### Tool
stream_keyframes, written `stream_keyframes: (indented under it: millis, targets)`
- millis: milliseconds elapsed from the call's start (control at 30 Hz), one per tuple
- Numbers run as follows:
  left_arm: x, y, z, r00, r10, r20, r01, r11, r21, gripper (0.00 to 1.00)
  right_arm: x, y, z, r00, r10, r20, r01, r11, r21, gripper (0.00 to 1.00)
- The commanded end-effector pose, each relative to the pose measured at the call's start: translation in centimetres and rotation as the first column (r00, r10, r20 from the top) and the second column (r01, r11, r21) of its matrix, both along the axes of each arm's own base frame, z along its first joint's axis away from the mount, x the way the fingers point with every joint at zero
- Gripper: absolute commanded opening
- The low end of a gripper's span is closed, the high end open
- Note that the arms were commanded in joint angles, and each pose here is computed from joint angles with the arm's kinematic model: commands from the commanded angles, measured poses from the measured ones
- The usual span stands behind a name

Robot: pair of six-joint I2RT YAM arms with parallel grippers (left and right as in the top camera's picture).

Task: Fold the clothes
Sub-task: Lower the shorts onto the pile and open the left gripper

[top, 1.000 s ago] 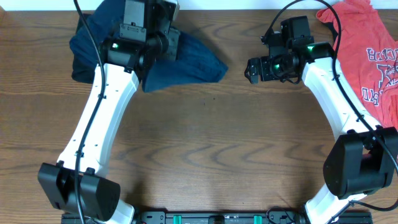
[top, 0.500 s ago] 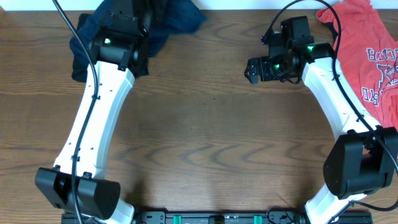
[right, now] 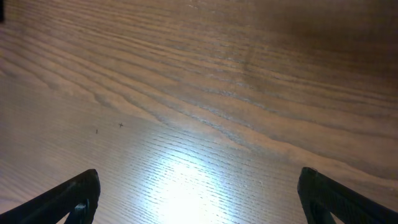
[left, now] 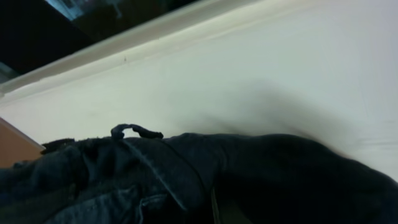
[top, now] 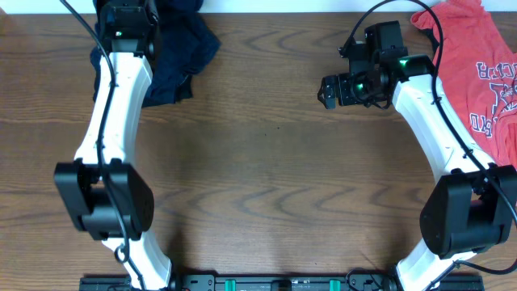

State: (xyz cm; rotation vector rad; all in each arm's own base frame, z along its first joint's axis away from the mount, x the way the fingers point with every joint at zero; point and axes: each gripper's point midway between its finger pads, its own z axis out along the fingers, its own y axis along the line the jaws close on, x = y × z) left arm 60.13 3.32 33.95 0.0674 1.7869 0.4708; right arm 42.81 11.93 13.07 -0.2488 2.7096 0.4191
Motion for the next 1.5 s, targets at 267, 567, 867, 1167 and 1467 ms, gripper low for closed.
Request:
stream_keyframes:
  millis: [267,567,867,1167,1467]
  targets:
    - [1.6,1.6,-3.2,0.997,0.024,-0.074,-0.019,0.997,0.071,0.06,-0.2,0.1,-0.4,1.000,-0.005,-0.016,0.005,1.000,0.009,0.99]
    - [-1.8,1.7,-12.6,0.896,0.030,-0.443,-0.004,0.998,0.060,0.17,-0.1,0.1,-0.3,1.000,-0.006,-0.012,0.006,1.000,0.010,0.99]
    - [-7.7,1.8,-18.1,0.734,0.075,-0.675,-0.147,0.988,-0.051,0.61,0.0,0.1,-0.3,1.000,-0.005,-0.008,0.005,1.000,0.010,0.99]
    - [-13.5,-4.4,-19.0,0.571,-0.256,-0.780,-0.079,0.928,-0.363,0.81,0.0,0.1,-0.3,1.000,-0.005,-0.005,0.005,1.000,0.010,0.99]
    - [-11.3,-6.1,-10.3,0.761,-0.350,-0.547,0.088,0.890,-0.448,0.85,0.3,0.2,-0.2,1.000,0.001,0.009,-0.001,1.000,0.010,0.99]
